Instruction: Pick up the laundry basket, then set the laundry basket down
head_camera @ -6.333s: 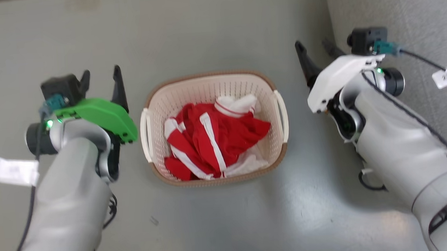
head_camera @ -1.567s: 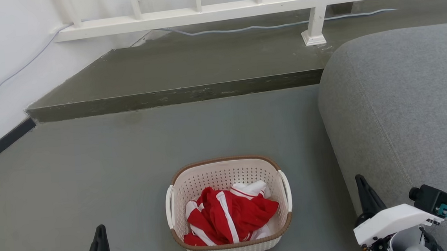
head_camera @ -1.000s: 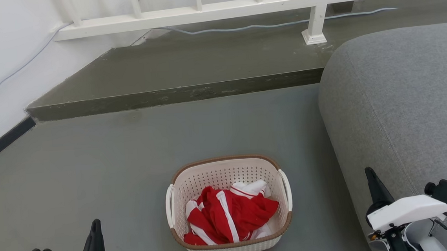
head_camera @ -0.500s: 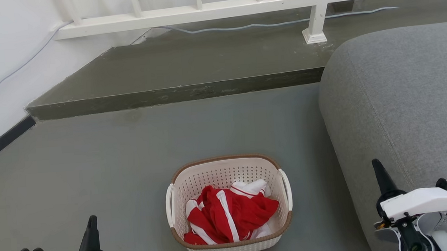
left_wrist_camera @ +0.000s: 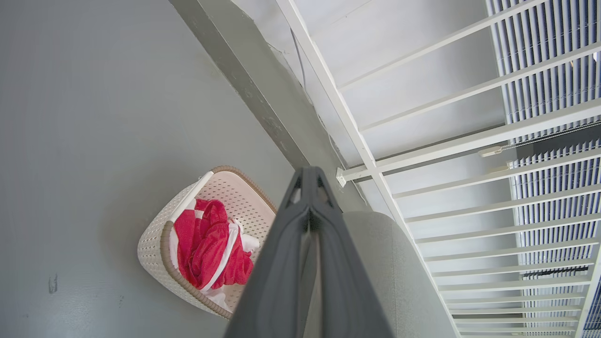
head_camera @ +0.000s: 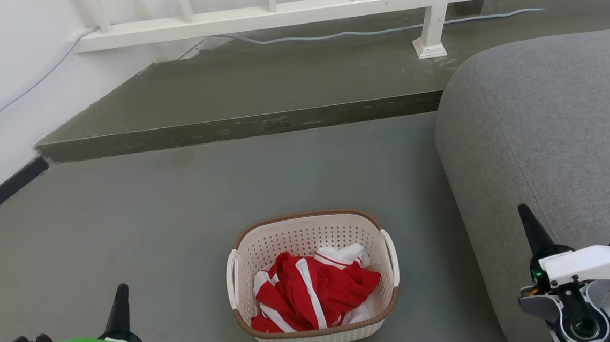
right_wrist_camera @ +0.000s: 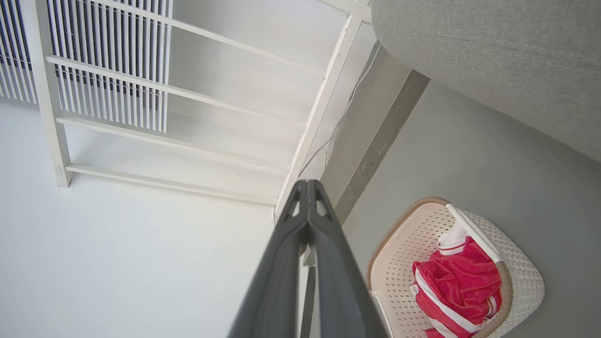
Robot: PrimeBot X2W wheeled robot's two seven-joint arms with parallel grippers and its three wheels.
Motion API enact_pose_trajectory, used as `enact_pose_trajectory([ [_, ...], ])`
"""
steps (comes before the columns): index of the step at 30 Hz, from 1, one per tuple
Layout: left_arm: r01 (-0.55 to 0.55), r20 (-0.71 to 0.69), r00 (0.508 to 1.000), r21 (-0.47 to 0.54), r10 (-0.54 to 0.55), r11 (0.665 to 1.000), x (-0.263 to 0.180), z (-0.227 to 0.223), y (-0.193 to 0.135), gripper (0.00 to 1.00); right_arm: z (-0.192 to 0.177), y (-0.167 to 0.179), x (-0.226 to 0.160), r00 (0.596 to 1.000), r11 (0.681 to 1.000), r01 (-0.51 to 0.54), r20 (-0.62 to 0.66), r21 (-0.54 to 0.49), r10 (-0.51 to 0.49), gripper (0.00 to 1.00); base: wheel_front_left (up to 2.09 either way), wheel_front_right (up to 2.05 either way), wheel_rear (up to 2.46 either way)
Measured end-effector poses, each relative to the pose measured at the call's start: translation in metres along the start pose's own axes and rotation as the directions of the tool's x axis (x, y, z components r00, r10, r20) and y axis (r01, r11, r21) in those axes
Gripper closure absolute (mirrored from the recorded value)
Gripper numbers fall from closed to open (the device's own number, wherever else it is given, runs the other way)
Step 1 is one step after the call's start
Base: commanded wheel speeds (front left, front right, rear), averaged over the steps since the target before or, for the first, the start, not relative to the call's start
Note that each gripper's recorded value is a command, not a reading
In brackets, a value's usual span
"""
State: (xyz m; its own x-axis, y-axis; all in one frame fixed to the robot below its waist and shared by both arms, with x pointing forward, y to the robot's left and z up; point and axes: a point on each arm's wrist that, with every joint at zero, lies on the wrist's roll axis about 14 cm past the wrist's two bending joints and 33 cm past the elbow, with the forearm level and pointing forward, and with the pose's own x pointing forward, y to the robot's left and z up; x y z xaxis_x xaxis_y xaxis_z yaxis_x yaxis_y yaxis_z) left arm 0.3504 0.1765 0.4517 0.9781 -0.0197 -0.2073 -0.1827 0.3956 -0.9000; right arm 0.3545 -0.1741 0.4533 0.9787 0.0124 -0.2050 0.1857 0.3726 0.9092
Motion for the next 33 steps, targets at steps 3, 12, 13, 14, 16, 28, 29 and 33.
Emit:
enact_pose_trajectory([
  [3, 0.004, -0.003, 1.000, -0.036, -0.004, 0.999, 0.001, 0.001, 0.000, 1.00, 0.003, 0.003, 0.002, 1.000, 0.999, -0.011, 0.004, 0.032, 0.011, 1.00, 0.00, 0.00, 0.00],
  [12, 0.025, 0.005, 1.000, -0.140, -0.025, 0.990, 0.006, 0.006, -0.005, 1.00, 0.011, 0.002, 0.004, 1.000, 0.990, -0.020, 0.016, 0.140, 0.018, 1.00, 0.00, 0.00, 0.00],
  [13, 0.027, 0.002, 1.000, -0.152, -0.027, 0.988, 0.007, 0.006, -0.006, 1.00, 0.012, 0.002, 0.004, 1.000, 0.988, -0.022, 0.018, 0.150, 0.019, 1.00, 0.00, 0.00, 0.00],
  [14, 0.033, 0.005, 0.999, -0.167, -0.032, 0.985, 0.007, 0.007, -0.006, 1.00, 0.014, 0.003, 0.005, 1.000, 0.987, -0.027, 0.020, 0.160, 0.024, 1.00, 0.00, 0.00, 0.00],
  [16, 0.040, 0.007, 0.999, -0.192, -0.039, 0.981, 0.008, 0.008, -0.008, 1.00, 0.017, 0.007, 0.007, 0.999, 0.982, -0.041, 0.027, 0.185, 0.037, 1.00, 0.00, 0.00, 0.00],
  [28, 0.084, 0.023, 0.996, -0.325, -0.080, 0.942, 0.014, 0.016, -0.017, 1.00, 0.030, 0.012, 0.011, 0.996, 0.944, -0.082, 0.057, 0.319, 0.067, 1.00, 0.00, 0.00, 0.00],
  [29, 0.084, 0.024, 0.996, -0.335, -0.081, 0.939, 0.014, 0.017, -0.017, 1.00, 0.031, 0.012, 0.011, 0.996, 0.941, -0.084, 0.060, 0.328, 0.068, 1.00, 0.00, 0.00, 0.00],
  [33, 0.094, 0.030, 0.996, -0.380, -0.090, 0.920, 0.015, 0.019, -0.018, 1.00, 0.035, 0.012, 0.011, 0.995, 0.923, -0.096, 0.071, 0.373, 0.075, 1.00, 0.00, 0.00, 0.00],
])
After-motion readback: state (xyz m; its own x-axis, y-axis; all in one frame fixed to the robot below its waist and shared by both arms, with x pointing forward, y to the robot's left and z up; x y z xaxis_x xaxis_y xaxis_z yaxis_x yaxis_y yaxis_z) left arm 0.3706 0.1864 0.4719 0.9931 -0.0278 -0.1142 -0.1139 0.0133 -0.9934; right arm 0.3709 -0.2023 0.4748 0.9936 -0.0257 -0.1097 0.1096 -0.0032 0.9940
